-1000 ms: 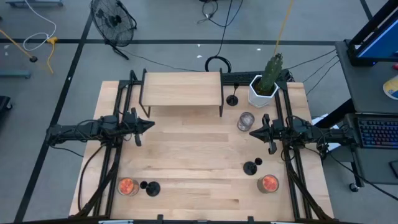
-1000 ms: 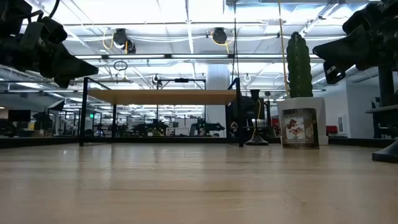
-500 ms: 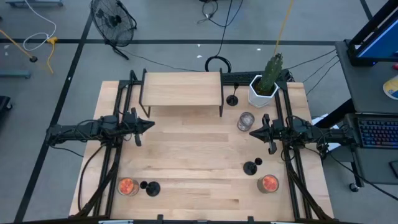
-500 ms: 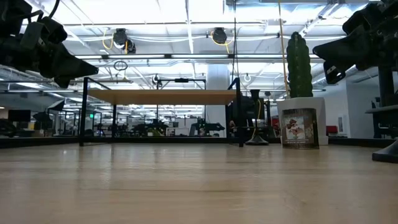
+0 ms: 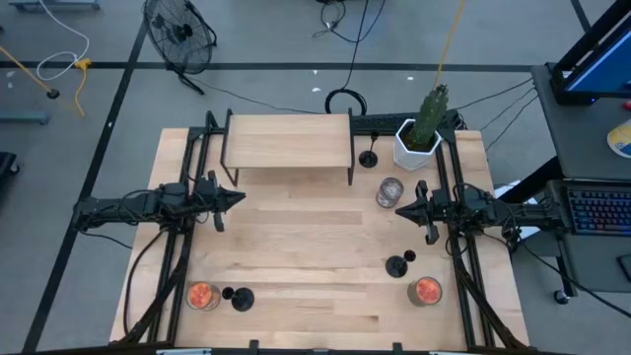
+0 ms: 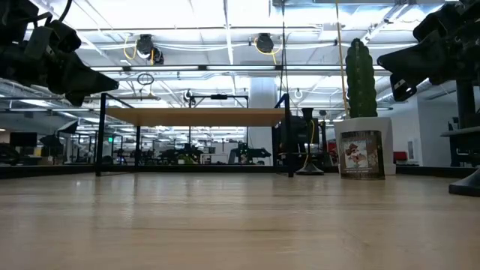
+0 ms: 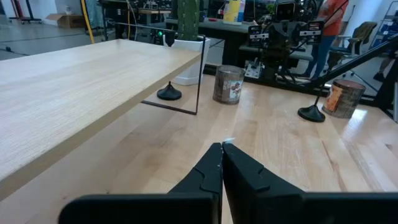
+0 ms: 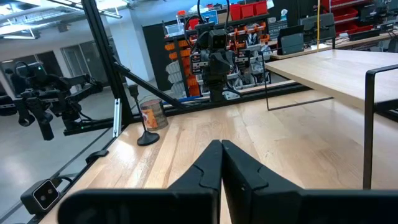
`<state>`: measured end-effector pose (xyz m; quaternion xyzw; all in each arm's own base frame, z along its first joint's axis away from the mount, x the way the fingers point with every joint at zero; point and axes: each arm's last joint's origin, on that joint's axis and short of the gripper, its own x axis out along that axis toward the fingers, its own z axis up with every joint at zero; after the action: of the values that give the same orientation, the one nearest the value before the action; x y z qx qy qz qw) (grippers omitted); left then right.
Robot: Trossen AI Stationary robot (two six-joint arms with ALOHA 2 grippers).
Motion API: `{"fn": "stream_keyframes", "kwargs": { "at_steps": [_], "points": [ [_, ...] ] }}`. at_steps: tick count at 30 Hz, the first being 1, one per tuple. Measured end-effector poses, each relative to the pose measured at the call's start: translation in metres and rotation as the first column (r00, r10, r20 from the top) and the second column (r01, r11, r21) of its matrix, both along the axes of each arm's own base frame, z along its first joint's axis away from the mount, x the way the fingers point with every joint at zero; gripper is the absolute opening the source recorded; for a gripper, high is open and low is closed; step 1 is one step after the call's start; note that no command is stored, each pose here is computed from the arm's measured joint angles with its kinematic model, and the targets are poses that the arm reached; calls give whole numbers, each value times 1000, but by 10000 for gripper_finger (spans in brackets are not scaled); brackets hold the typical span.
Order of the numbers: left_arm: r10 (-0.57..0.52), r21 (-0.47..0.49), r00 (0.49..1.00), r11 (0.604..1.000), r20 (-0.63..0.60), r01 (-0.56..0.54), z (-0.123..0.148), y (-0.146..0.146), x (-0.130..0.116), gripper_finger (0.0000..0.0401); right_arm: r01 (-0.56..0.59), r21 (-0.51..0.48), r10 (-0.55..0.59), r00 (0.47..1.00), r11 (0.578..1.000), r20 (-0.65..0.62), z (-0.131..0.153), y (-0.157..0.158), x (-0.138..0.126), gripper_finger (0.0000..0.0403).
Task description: Pick & Place candle stick holders
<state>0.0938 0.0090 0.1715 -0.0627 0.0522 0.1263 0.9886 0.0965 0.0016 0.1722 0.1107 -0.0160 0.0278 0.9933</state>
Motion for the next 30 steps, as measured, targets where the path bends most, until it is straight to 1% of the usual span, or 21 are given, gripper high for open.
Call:
{"fn": "stream_keyframes", "kwargs": {
  "at_steps": [17, 19, 22, 26, 30],
  "points": [
    [0, 0, 1000, 1000, 0, 0, 0, 0, 0, 17, 2, 0, -2, 1000, 1000, 0, 0, 0, 0, 0],
    [0, 0, 1000, 1000, 0, 0, 0, 0, 0, 17, 45, -4, -45, 999, 999, 1, 0, -1, 0, 0],
    [0, 0, 1000, 1000, 0, 0, 0, 0, 0, 17, 101, 26, -102, 995, 995, 15, 2, -3, 0, 0],
    [0, 0, 1000, 1000, 0, 0, 0, 0, 0, 17, 91, 107, -97, 994, 990, 53, 6, -3, 0, 0],
    [0, 0, 1000, 1000, 1, 0, 0, 0, 0, 17, 93, 115, -99, 994, 989, 49, 5, -3, 0, 0]
  ]
}}
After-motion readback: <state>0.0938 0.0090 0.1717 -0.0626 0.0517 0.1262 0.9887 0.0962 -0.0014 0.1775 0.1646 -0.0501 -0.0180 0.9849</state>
